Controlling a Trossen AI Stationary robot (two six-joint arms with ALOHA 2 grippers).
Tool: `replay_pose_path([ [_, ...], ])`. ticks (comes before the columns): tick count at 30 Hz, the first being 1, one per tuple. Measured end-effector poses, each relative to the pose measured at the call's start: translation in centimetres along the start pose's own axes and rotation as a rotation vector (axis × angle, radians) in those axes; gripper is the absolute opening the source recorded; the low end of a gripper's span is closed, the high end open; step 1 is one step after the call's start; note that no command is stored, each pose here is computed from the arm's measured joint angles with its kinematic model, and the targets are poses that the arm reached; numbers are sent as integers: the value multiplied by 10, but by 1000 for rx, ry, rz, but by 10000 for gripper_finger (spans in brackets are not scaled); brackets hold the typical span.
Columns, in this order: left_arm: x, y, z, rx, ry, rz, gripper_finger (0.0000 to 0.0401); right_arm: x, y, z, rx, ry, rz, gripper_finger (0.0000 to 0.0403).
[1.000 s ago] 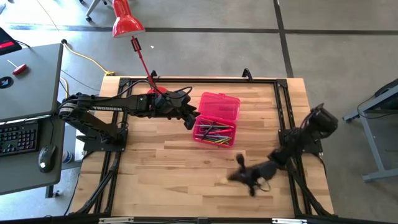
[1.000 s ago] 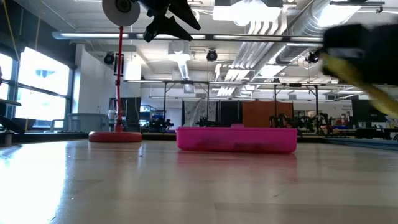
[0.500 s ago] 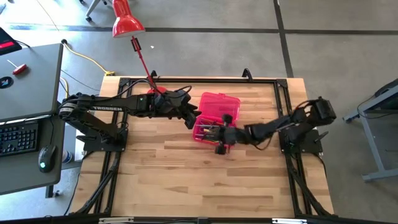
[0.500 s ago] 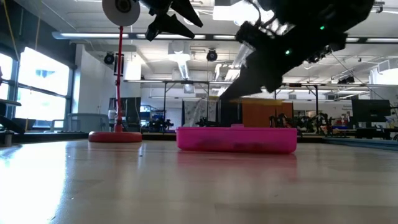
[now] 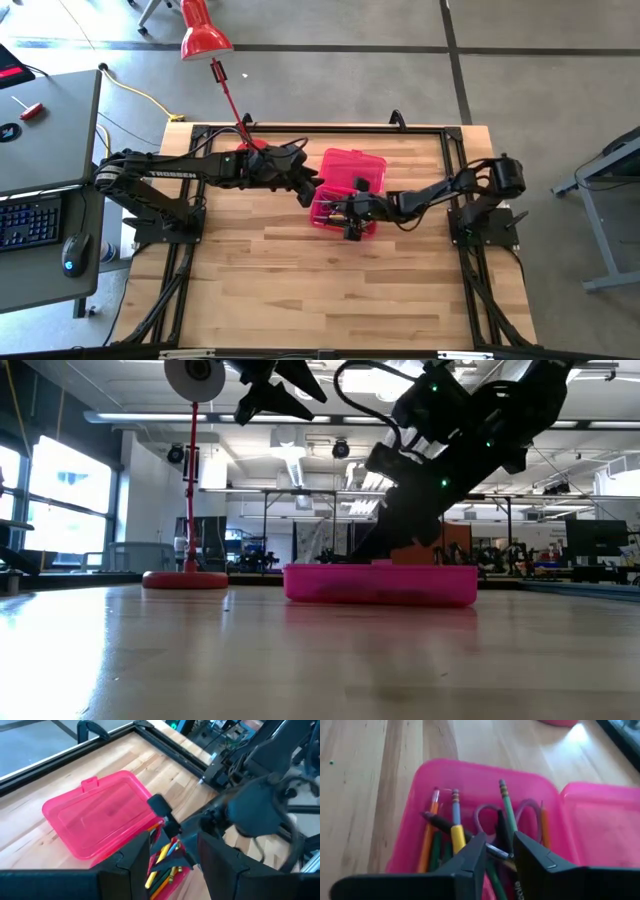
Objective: Pick & place school supplies into a supply box
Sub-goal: Close the red supply box
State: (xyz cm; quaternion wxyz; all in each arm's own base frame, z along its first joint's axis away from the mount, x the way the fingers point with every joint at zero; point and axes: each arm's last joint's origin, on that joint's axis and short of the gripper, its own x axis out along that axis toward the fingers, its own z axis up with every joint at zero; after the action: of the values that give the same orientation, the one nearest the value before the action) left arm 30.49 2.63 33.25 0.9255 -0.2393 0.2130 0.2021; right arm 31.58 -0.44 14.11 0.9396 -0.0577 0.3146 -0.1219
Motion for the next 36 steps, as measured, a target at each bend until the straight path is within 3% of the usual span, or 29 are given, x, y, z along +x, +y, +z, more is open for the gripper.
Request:
replay_pose_path([
  [6,0,0,-2,4,33,-16,195,-6,-4,18,-108,-62,-87,108],
  [9,0,0,-2,16,34,-18,195,-16,-9,33,-86,-98,-107,109],
  [12,0,1,-3,104,37,-14,195,-29,-19,44,-15,-94,-107,109],
  [15,0,2,-5,158,59,3,195,-43,-31,50,-16,-71,-164,109],
  [18,-1,10,-6,191,72,87,195,-56,-46,53,-38,-62,-253,109],
  [21,-4,21,-6,237,87,209,195,-63,-66,53,27,-44,-340,109],
  [27,-6,30,-12,278,158,316,195,-60,-99,34,277,35,-439,80],
  [36,-9,36,-21,298,264,343,193,-60,-122,22,312,89,-536,5],
])
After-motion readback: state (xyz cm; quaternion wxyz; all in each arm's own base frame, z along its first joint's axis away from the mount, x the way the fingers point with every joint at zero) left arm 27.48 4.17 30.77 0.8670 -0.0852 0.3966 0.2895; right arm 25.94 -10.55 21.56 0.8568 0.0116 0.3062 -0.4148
